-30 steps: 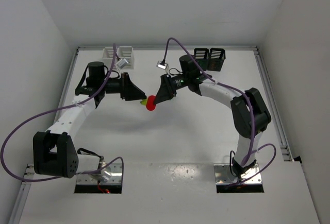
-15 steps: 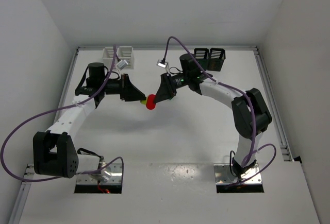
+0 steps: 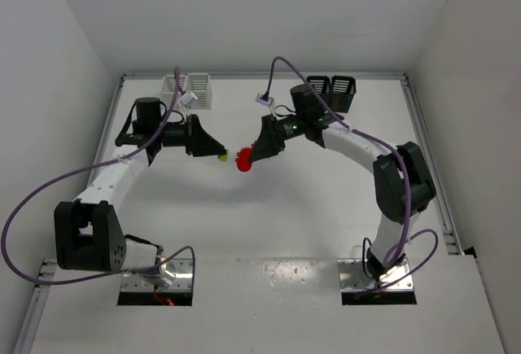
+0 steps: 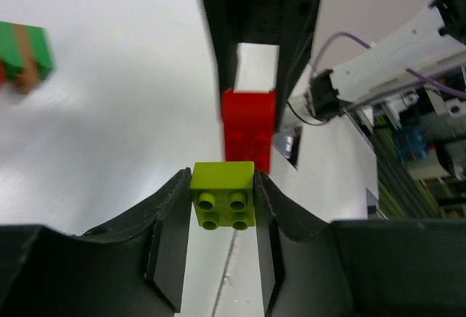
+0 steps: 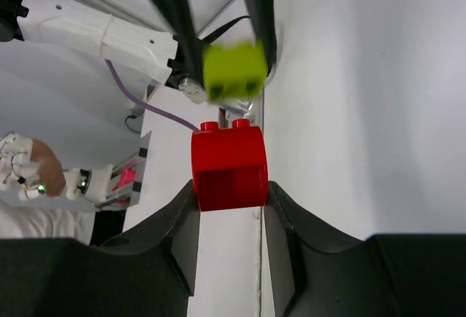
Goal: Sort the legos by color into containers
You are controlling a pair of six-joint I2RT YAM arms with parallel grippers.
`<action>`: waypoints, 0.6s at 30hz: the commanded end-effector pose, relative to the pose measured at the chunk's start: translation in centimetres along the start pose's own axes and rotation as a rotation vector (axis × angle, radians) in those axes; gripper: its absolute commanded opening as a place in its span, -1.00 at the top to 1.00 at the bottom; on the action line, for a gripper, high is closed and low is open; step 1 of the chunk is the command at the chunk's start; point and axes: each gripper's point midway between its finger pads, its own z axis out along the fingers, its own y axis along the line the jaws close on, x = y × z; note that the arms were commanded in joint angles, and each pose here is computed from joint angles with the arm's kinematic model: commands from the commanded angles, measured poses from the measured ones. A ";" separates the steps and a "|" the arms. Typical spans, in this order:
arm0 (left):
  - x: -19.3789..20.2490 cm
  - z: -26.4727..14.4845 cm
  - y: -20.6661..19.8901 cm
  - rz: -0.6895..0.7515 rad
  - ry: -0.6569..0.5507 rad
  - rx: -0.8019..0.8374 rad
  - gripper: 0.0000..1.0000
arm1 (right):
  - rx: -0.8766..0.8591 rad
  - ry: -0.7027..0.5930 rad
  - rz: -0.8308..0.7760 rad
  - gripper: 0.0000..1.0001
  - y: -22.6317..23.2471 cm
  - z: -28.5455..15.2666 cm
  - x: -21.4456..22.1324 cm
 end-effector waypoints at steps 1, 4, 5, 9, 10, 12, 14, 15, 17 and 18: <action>-3.5 -2.6 0.9 0.100 -0.075 -0.053 1.00 | 0.034 -0.049 -0.103 0.99 1.1 -3.1 -1.0; -6.5 -4.2 2.7 0.150 -0.128 -0.147 1.00 | 0.084 -0.065 -0.098 0.99 0.2 -4.6 -0.8; -7.4 -4.4 3.3 0.171 -0.138 -0.184 1.00 | 0.085 -0.062 -0.106 0.99 0.4 -4.7 -0.7; -13.3 -5.0 9.2 0.247 -0.194 -0.448 1.00 | 0.217 -0.074 -0.103 0.99 -1.7 -6.4 -0.3; -14.8 -5.7 11.4 0.268 -0.222 -0.567 1.00 | 0.242 -0.073 -0.103 0.99 -2.2 -6.5 -0.2; -16.5 -5.1 14.8 0.260 -0.226 -0.646 1.00 | 0.334 -0.082 -0.101 0.99 -3.5 -7.4 -0.2; -17.8 -5.4 17.7 0.243 -0.245 -0.744 1.00 | 0.426 -0.101 -0.109 1.00 -4.2 -8.5 -0.7; -18.5 -5.5 19.7 0.200 -0.262 -0.782 1.00 | 0.455 -0.104 -0.106 1.00 -4.9 -9.0 -0.5; -19.8 -5.9 21.8 0.200 -0.309 -0.866 1.00 | 0.502 -0.111 -0.112 1.00 -5.3 -9.5 -0.8; -20.2 -6.2 22.7 0.198 -0.331 -0.896 1.00 | 0.510 -0.123 -0.118 1.00 -5.2 -9.9 -1.0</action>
